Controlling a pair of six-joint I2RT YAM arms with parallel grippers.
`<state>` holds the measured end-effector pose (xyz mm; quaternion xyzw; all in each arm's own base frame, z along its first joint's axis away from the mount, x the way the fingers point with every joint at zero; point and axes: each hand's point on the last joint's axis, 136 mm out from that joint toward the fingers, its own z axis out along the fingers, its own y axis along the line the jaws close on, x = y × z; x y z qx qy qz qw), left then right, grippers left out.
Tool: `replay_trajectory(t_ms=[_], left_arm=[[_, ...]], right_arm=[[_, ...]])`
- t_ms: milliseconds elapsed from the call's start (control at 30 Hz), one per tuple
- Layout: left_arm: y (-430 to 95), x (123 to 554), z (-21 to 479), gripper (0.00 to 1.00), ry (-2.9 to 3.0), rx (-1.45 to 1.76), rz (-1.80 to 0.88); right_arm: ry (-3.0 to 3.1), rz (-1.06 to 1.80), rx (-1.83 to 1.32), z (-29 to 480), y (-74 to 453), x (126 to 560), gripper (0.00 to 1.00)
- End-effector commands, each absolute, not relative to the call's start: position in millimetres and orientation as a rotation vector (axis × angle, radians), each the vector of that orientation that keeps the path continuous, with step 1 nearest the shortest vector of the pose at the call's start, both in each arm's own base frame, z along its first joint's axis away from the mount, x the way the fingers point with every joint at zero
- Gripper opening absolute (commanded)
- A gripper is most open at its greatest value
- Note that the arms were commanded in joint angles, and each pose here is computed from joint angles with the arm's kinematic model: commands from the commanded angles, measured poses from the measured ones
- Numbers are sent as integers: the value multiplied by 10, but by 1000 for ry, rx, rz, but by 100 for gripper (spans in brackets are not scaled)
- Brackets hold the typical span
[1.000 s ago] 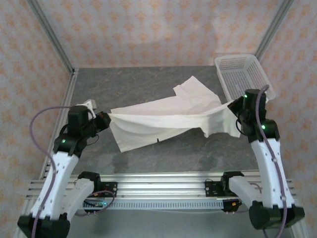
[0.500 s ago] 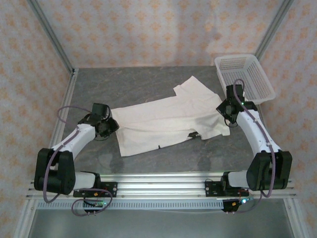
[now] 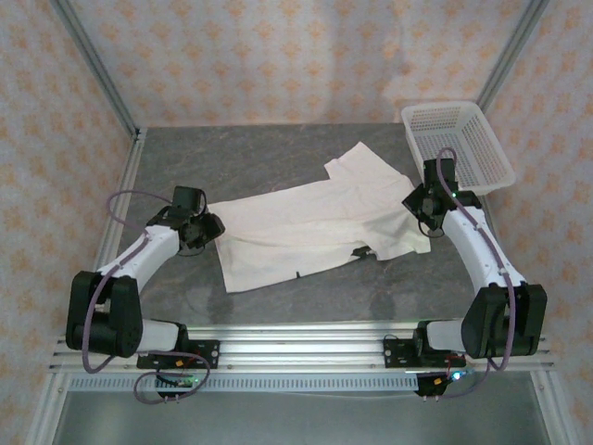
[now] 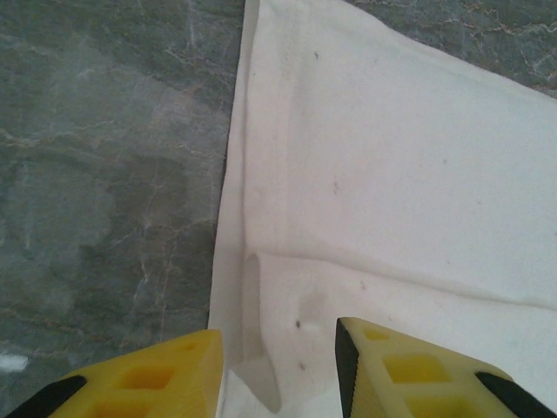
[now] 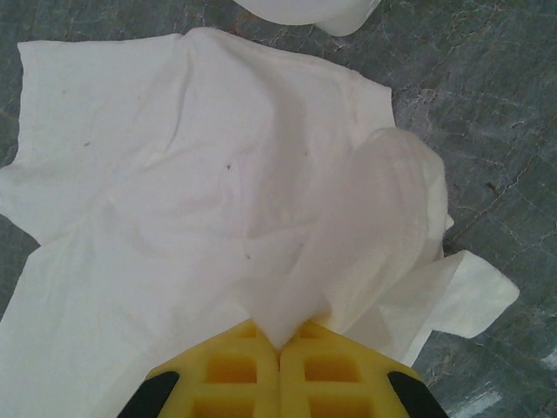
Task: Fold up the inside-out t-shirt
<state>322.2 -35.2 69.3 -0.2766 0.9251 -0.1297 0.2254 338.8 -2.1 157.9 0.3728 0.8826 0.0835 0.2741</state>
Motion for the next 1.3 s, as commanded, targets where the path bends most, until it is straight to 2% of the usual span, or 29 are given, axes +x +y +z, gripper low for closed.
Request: replay_trajectory(t_ms=[0,167,233,400,467,567,633,700,767,933,1033,1100,1200,1267], left_arm=[[-368,3356,615,40,2509,-781,-414],[-400,3539,526,33,2476,-830,-493],[-385,3565,513,26,2473,-849,-499],[-326,3578,699,0,2411,-873,-526],[-321,3595,901,0,2358,-880,-580],[-299,3618,1489,0,2244,-835,-633],[-240,3594,1987,0,2171,-762,-593],[-144,3533,2279,0,2136,-729,-515],[-70,3497,2343,0,2145,-719,-449],[-76,3550,1991,0,2223,-722,-433],[-34,3592,1809,0,2246,-738,-398],[-8,3626,1721,0,2263,-736,-374],[-24,3687,1615,0,2298,-726,-372],[-42,3721,1565,0,2315,-723,-381]], right_arm=[[2343,237,988,1673,-38,3400,0],[2341,240,983,1708,-34,3407,0],[2340,240,983,1725,-35,3401,0],[2319,242,986,1836,-48,3390,0],[2299,258,996,1917,-44,3392,0],[2247,334,990,2157,12,3429,0],[2209,401,969,2337,74,3476,0],[2196,448,971,2347,124,3537,0],[2235,481,990,2147,193,3610,0],[2384,577,881,1693,465,3931,2],[2465,643,822,1542,619,4146,10],[2508,610,779,1540,612,4217,28],[2492,387,754,1623,332,4151,46],[2473,277,778,1583,141,4003,48]])
